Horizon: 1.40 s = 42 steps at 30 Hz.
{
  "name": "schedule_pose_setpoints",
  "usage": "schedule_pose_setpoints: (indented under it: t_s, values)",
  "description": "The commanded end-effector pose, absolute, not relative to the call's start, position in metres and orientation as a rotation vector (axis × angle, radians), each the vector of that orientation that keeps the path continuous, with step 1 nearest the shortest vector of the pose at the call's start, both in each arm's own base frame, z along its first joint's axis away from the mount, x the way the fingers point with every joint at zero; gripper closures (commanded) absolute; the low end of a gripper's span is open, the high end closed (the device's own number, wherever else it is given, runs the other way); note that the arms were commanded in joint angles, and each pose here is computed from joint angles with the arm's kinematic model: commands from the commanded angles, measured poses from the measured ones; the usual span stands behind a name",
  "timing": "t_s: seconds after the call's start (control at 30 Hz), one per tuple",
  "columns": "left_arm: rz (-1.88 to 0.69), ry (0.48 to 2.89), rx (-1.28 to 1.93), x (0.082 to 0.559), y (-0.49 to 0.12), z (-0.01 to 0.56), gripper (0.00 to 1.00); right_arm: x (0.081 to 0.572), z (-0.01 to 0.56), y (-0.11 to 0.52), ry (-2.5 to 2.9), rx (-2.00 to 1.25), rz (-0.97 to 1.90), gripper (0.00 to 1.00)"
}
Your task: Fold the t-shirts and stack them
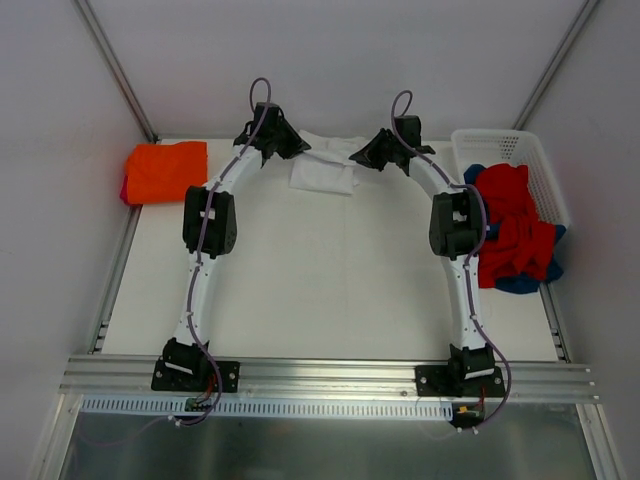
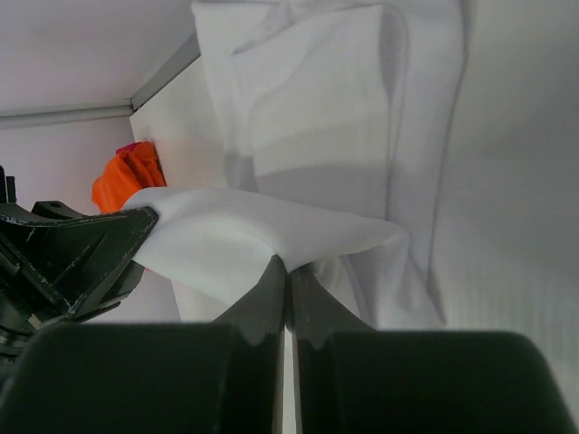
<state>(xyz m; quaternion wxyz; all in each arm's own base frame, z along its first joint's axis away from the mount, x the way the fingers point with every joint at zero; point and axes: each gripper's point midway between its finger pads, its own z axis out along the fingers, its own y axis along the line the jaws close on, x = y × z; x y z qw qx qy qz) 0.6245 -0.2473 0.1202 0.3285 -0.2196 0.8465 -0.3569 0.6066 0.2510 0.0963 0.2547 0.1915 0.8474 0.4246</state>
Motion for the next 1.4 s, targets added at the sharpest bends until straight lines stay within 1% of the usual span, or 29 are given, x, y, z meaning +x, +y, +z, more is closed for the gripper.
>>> schedule_pose_setpoints:
  t_s: [0.0,0.03,0.07,0.13,0.27,0.47,0.6,0.67,0.7,0.73,0.77,0.8,0.83,0.87,1.0,1.03,1.07,1.1,1.13,1.17,1.2,1.23,1.27,1.3,1.33,1.37]
  values:
    - [-0.981,2.156,-0.547,0.640,-0.253,0.129,0.88,0.636,0.129,0.243,2.153,0.526,1.227,0.99]
    - [-0.985,2.155,-0.545,0.644,-0.254,0.120,0.88,0.640,0.123,0.241,2.147,0.541,1.219,0.99]
    - [-1.001,2.111,-0.526,0.651,-0.255,0.124,0.88,0.646,0.126,0.238,2.116,0.537,1.223,1.00]
    - [-1.023,2.088,-0.520,0.657,-0.256,0.115,0.87,0.655,0.127,0.233,2.068,0.526,1.224,0.99]
    - [-1.096,1.957,-0.467,0.675,-0.262,0.128,0.85,0.666,0.135,0.230,1.977,0.466,1.236,0.99]
    - [-1.103,1.880,-0.453,0.683,-0.262,0.140,0.84,0.678,0.156,0.232,1.837,0.398,1.270,0.99]
    - [-1.109,1.829,-0.444,0.689,-0.260,0.149,0.84,0.685,0.167,0.231,1.764,0.375,1.268,0.96]
    - [-1.113,1.808,-0.438,0.690,-0.261,0.153,0.82,0.689,0.171,0.229,1.735,0.370,1.257,0.90]
    - [-1.113,1.793,-0.435,0.692,-0.260,0.152,0.80,0.693,0.168,0.227,1.717,0.377,1.243,0.69]
    - [-1.113,1.784,-0.431,0.693,-0.260,0.154,0.78,0.696,0.167,0.224,1.705,0.379,1.227,0.41]
    - [-1.117,1.780,-0.429,0.694,-0.260,0.153,0.67,0.698,0.167,0.225,1.693,0.371,1.212,0.10]
    - [-1.120,1.772,-0.423,0.694,-0.261,0.155,0.56,0.702,0.161,0.224,1.686,0.381,1.186,0.01]
    - [-1.121,1.757,-0.412,0.695,-0.261,0.158,0.39,0.706,0.166,0.222,1.665,0.367,1.170,0.01]
    - [-1.115,1.755,-0.415,0.695,-0.260,0.158,0.01,0.708,0.168,0.223,1.653,0.358,1.162,0.01]
    - [-1.055,1.726,-0.427,0.701,-0.249,0.165,0.01,0.711,0.184,0.218,1.589,0.342,1.145,0.01]
    - [-1.053,1.724,-0.424,0.701,-0.246,0.168,0.01,0.709,0.205,0.216,1.562,0.321,1.146,0.01]
    - [-1.052,1.719,-0.418,0.698,-0.244,0.177,0.01,0.705,0.201,0.214,1.578,0.316,1.134,0.00]
    - [-1.049,1.714,-0.410,0.696,-0.243,0.183,0.01,0.700,0.210,0.214,1.564,0.299,1.129,0.01]
    - [-1.036,1.712,-0.395,0.693,-0.241,0.188,0.01,0.689,0.246,0.211,1.523,0.271,1.125,0.00]
    - [-1.031,1.709,-0.387,0.685,-0.240,0.198,0.01,0.682,0.257,0.210,1.510,0.256,1.114,0.00]
    - [-1.027,1.703,-0.380,0.681,-0.237,0.207,0.01,0.673,0.243,0.208,1.539,0.252,1.087,0.01]
    - [-1.014,1.709,-0.375,0.676,-0.235,0.207,0.01,0.665,0.252,0.207,1.537,0.240,1.077,0.01]
    - [-1.011,1.708,-0.370,0.664,-0.232,0.218,0.01,0.649,0.289,0.206,1.493,0.210,1.073,0.01]
    - [-1.010,1.707,-0.365,0.657,-0.232,0.223,0.01,0.638,0.277,0.206,1.528,0.199,1.058,0.00]
    - [-1.006,1.721,-0.367,0.643,-0.229,0.227,0.01,0.628,0.283,0.210,1.532,0.183,1.057,0.01]
    - [-1.005,1.733,-0.365,0.636,-0.227,0.226,0.01,0.612,0.309,0.208,1.508,0.165,1.054,0.00]
